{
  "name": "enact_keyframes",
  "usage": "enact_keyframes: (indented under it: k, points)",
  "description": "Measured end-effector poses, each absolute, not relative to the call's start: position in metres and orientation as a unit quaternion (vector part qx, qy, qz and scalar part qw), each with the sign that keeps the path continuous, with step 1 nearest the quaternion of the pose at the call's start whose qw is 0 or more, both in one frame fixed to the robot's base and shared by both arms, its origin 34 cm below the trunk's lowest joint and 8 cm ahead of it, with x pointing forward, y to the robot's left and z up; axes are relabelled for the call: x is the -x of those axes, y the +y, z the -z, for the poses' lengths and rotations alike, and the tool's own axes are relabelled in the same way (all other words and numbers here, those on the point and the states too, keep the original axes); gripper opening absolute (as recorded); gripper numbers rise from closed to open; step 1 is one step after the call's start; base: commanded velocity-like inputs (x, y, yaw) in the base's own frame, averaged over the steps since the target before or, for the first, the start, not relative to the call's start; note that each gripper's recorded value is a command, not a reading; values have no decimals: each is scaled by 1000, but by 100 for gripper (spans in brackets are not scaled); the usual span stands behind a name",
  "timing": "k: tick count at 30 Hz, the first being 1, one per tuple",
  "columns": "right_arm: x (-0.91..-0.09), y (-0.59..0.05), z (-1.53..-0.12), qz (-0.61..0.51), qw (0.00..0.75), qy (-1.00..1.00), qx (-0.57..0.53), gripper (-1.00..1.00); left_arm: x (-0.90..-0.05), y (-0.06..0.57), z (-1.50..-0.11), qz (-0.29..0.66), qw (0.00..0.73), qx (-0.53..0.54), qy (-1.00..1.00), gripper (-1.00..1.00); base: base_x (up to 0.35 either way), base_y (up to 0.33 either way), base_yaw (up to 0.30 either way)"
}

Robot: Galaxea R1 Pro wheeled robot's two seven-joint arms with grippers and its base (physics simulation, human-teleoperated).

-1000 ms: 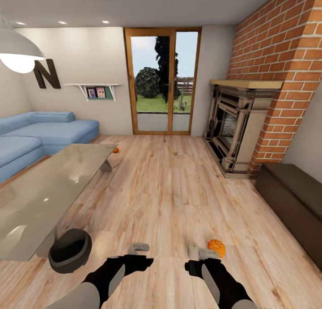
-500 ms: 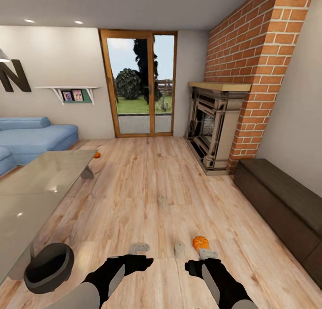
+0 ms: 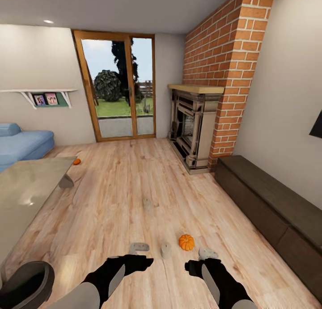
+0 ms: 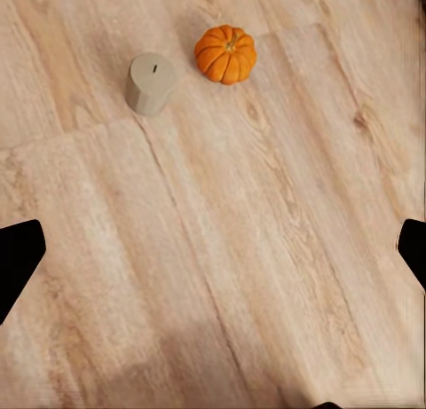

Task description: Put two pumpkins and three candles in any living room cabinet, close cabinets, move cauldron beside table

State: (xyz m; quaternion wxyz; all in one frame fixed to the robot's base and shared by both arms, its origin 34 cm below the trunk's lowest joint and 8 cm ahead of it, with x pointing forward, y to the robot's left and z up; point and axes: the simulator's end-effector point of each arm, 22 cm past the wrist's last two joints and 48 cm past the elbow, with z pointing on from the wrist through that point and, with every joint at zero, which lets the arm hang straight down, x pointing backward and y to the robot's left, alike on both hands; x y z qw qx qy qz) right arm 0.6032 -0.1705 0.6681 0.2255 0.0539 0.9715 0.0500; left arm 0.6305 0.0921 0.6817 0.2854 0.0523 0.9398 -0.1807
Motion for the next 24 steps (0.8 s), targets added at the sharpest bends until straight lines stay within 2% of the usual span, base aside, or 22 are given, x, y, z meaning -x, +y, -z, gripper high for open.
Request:
enact_keyframes:
  k: [24]
  points:
    - [-603, -170, -707, -51, 233, 970, -54, 100, -630, 92, -721, 180, 292, -54, 938, 100, 0, 0, -274]
